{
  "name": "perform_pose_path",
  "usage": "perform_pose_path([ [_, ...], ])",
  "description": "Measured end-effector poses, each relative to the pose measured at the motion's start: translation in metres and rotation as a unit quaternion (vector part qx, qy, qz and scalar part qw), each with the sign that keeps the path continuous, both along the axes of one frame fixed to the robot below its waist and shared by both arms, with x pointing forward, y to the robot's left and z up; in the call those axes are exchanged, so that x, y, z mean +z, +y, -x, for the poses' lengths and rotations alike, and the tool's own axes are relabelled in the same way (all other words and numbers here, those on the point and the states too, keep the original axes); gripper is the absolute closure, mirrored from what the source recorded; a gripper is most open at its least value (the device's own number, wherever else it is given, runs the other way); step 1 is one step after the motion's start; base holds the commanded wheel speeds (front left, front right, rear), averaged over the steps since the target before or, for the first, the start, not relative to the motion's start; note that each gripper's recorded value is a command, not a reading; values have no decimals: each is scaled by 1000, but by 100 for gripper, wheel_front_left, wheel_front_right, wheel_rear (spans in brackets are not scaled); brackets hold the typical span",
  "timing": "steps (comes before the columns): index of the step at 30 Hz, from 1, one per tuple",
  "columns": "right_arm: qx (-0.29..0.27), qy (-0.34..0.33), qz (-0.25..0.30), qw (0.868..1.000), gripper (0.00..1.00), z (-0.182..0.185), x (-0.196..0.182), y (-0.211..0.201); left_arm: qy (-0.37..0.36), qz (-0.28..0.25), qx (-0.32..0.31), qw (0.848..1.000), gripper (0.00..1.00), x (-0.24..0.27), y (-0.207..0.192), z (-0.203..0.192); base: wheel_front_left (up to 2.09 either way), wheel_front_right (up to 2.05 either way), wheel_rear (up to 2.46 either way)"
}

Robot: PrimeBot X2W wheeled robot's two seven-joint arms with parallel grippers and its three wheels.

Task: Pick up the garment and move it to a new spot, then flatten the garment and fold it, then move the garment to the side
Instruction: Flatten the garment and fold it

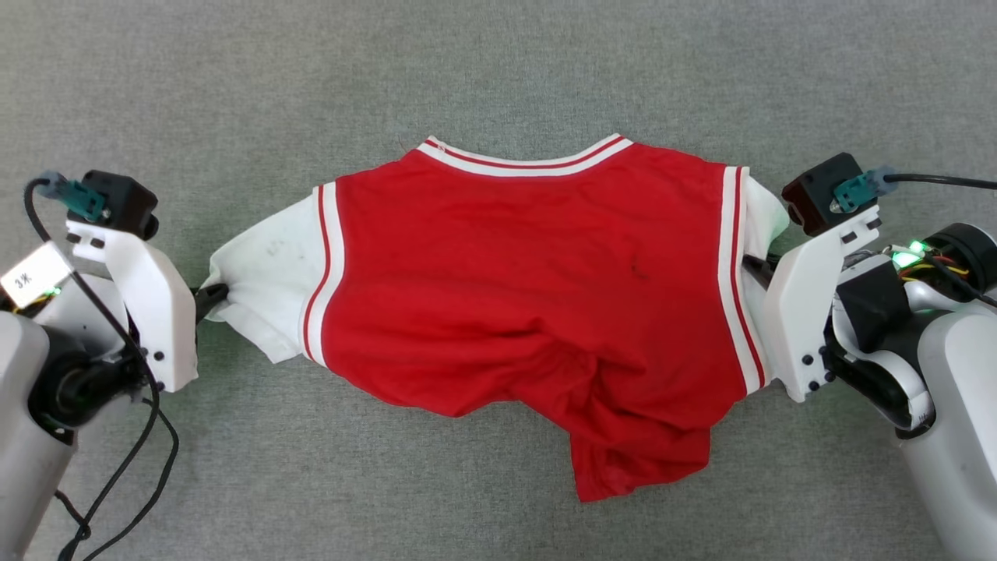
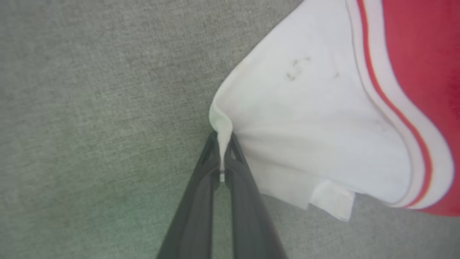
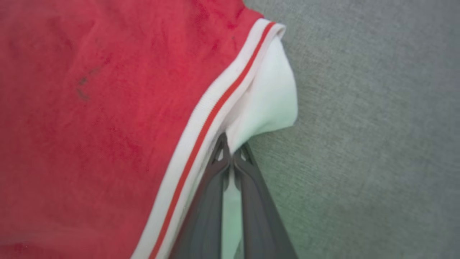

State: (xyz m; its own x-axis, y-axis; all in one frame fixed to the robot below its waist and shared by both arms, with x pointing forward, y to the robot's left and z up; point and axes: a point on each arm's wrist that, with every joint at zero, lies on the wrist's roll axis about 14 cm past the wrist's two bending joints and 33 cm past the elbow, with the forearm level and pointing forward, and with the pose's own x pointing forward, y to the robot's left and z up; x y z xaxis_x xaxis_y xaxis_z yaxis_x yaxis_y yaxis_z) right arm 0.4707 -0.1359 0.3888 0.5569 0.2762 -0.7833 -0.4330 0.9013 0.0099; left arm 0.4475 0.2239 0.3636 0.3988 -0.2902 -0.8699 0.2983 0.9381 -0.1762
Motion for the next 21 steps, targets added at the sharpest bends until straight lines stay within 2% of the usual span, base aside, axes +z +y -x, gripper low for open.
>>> perform_pose_path([
  [5,-2,-24,1,1000,100,-3,14,-3,-74,10,5,997,100,17,-2,-9,0,0,0],
  [12,-10,-86,-6,996,100,-6,55,-12,-200,37,8,979,100,70,-7,-14,0,0,0],
  [16,-14,-120,-7,993,100,-2,84,-20,-284,36,9,958,100,111,-4,-11,0,0,0],
  [21,-12,-196,-10,980,100,0,139,-27,-396,35,18,917,100,175,1,-3,0,0,0],
])
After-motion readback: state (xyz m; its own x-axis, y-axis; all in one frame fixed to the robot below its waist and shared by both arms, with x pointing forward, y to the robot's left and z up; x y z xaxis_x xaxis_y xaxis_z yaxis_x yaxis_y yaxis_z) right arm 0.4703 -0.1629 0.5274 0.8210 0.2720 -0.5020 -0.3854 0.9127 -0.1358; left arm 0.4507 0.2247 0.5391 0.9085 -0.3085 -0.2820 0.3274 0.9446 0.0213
